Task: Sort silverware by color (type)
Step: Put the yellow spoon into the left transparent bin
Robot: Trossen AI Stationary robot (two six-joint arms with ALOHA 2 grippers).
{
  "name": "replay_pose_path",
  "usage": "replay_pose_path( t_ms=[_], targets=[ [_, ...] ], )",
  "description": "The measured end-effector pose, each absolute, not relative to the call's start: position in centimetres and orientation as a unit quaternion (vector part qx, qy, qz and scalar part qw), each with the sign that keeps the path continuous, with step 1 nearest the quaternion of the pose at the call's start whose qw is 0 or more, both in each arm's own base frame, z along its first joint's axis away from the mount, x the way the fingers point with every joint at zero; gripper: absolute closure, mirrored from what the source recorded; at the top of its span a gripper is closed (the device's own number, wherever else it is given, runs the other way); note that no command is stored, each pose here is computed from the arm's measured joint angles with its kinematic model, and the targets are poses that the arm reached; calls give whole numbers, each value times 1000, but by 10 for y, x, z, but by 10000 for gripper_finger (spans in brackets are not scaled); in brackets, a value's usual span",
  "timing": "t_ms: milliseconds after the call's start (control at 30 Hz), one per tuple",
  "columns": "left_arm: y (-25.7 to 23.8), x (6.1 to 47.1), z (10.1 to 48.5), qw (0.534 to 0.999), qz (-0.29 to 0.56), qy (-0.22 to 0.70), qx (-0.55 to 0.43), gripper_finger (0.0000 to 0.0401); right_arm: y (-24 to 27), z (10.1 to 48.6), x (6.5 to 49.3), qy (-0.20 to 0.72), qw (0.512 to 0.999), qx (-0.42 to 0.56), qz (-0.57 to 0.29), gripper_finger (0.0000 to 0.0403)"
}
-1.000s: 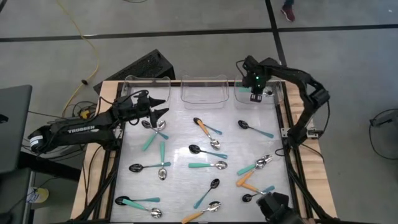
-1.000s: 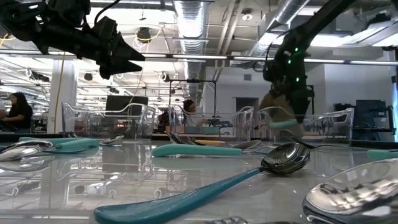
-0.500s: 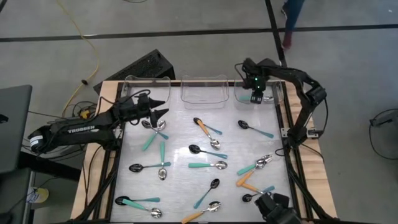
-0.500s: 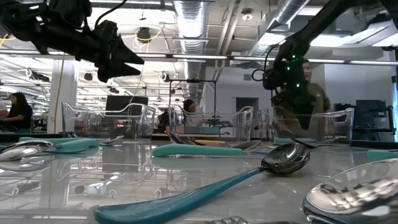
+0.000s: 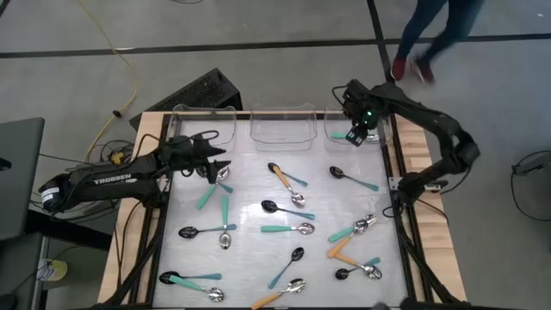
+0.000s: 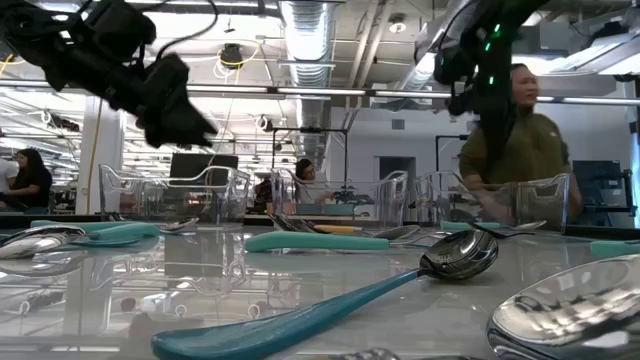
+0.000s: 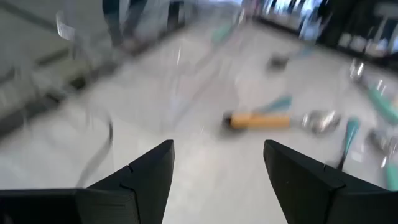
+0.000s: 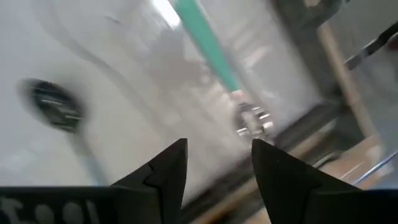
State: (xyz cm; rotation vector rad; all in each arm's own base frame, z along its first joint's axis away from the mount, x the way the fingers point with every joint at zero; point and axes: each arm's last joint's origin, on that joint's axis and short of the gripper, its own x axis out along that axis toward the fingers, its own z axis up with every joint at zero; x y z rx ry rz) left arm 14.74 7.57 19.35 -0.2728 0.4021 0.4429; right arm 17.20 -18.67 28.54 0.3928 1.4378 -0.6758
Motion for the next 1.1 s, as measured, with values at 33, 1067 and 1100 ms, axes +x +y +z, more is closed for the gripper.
replay_pose_path(
  t_ms=[33,1067,1100],
  targets=[
    [74,146,190,942,214,218,-137,168,-179,291,172,622,692,201,-308,205],
    [32,188,174,924,132,350,-75,168,-101,334,210,466,830,209,-222,208],
    [33,195,178,928,130,347,-47,168,-100,334,211,464,833,207,-220,208]
  ],
)
